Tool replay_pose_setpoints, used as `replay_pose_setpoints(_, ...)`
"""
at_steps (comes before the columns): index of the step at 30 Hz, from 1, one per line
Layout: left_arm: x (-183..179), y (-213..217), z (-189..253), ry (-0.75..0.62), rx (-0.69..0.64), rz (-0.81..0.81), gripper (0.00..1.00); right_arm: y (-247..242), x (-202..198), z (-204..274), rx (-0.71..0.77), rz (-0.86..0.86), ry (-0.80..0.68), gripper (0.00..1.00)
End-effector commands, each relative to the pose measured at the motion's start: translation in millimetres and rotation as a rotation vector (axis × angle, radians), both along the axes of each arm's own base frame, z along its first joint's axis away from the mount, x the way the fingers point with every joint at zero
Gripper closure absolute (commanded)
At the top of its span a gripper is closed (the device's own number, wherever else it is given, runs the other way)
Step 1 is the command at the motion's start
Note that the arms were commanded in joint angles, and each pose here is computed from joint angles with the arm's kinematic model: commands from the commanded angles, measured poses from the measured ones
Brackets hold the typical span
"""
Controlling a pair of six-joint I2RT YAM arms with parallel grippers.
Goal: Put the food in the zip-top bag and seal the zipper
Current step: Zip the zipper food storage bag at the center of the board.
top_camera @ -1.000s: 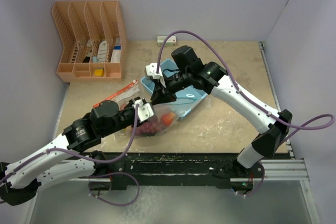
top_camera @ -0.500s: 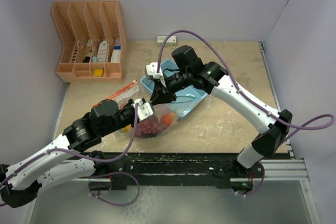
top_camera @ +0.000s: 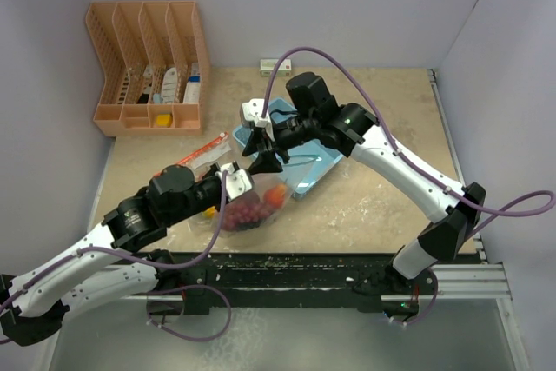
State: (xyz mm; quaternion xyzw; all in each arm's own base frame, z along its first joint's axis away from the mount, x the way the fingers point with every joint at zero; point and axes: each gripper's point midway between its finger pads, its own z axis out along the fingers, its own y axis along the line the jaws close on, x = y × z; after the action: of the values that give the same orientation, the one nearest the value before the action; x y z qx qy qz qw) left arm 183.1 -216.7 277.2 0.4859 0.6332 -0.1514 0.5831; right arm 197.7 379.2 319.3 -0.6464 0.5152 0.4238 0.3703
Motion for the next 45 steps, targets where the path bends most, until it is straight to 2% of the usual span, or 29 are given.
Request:
replay_pose_setpoints(1,5.8,1.2,16.8,-0.054,-0.052,0.021,1.00,-4.8,-7.3,11.6,0.027,0.027,-0.014,0.51)
replay_pose_setpoints(9,5.8,1.6,18.6,-0.055,-0.057,0.023,1.00,-8.2,-12.9,1.8,-0.001,0.051,0.007,0.60)
replay_pose_setpoints(19,5.7,1.5,17.8,-0.053,-0.057,0.023,1.00,-9.0,-15.8,-2.8,-0.008,0.064,0.022,0.66)
replay_pose_setpoints(22,5.4,2.3,17.6,-0.054,-0.057,0.024,1.00,-8.3,-14.8,-2.9,-0.010,0.062,0.020,0.76)
replay_pose_setpoints(29,5.6,3.3,19.1,-0.061,-0.062,0.027,1.00,-8.6,-13.7,-2.6,-0.007,0.055,0.015,0.88)
replay_pose_setpoints(37,7.0,12.2,24.1,-0.072,-0.078,0.066,1.00,-9.0,5.6,-22.4,-0.061,-0.048,0.001,0.92)
replay_pose_setpoints(45,4.2,28.6,29.0,-0.078,-0.097,0.116,1.00,-16.8,16.9,-23.0,-0.059,-0.102,-0.018,0.94)
